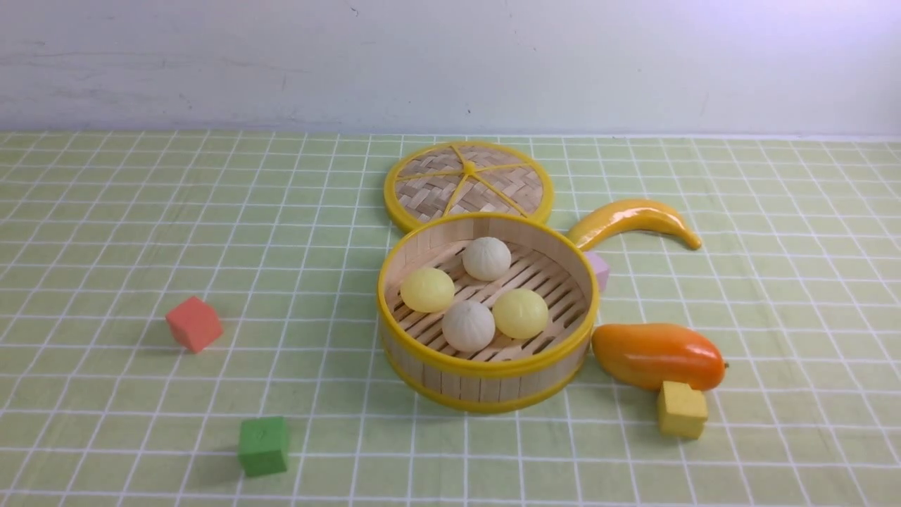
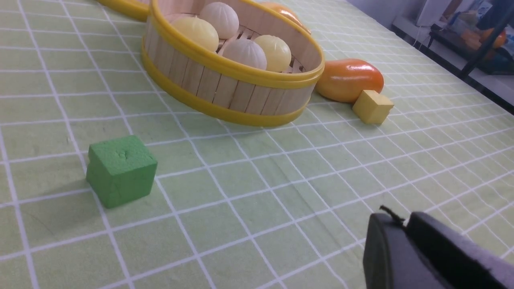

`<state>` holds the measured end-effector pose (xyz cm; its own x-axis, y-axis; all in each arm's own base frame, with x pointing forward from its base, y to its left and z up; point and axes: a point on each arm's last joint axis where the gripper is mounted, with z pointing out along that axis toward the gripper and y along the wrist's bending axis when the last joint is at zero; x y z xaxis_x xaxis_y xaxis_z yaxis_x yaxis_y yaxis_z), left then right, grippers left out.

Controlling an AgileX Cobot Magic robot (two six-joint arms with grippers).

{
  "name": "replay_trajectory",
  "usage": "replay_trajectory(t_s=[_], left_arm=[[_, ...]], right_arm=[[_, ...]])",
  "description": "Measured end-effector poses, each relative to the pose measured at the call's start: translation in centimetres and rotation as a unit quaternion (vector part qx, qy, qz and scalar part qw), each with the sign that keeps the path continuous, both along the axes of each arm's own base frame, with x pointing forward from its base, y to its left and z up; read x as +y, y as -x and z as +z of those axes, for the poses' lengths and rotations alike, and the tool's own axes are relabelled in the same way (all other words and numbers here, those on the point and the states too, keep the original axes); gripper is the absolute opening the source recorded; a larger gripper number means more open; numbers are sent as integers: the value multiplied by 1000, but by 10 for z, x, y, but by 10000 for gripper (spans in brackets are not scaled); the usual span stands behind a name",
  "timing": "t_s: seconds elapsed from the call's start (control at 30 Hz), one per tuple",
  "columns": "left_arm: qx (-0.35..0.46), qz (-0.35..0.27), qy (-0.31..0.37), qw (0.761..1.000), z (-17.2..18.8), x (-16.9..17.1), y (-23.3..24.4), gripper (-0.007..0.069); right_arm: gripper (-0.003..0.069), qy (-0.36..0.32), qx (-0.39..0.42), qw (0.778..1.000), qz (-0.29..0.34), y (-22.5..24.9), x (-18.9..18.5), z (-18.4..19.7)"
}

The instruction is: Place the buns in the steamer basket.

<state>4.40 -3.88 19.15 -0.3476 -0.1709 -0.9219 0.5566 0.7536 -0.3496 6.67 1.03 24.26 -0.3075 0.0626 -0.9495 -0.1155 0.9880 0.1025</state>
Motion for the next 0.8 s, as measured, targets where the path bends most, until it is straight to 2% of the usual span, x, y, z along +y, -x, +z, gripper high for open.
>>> replay_trajectory(t_s=[0.03,0.17,0.8], left_arm=[[0,0,0,1000,0,0,0,57],[0,0,0,1000,0,0,0,64],[1,0,0,1000,0,0,0,83]], right_arm=[[-20,-2,-9,1000,-6,5,-1,-24],[-20,-24,-1,1000,-18,13,-3,-67],[-10,-31,9,999,-24,15,-4,-70]])
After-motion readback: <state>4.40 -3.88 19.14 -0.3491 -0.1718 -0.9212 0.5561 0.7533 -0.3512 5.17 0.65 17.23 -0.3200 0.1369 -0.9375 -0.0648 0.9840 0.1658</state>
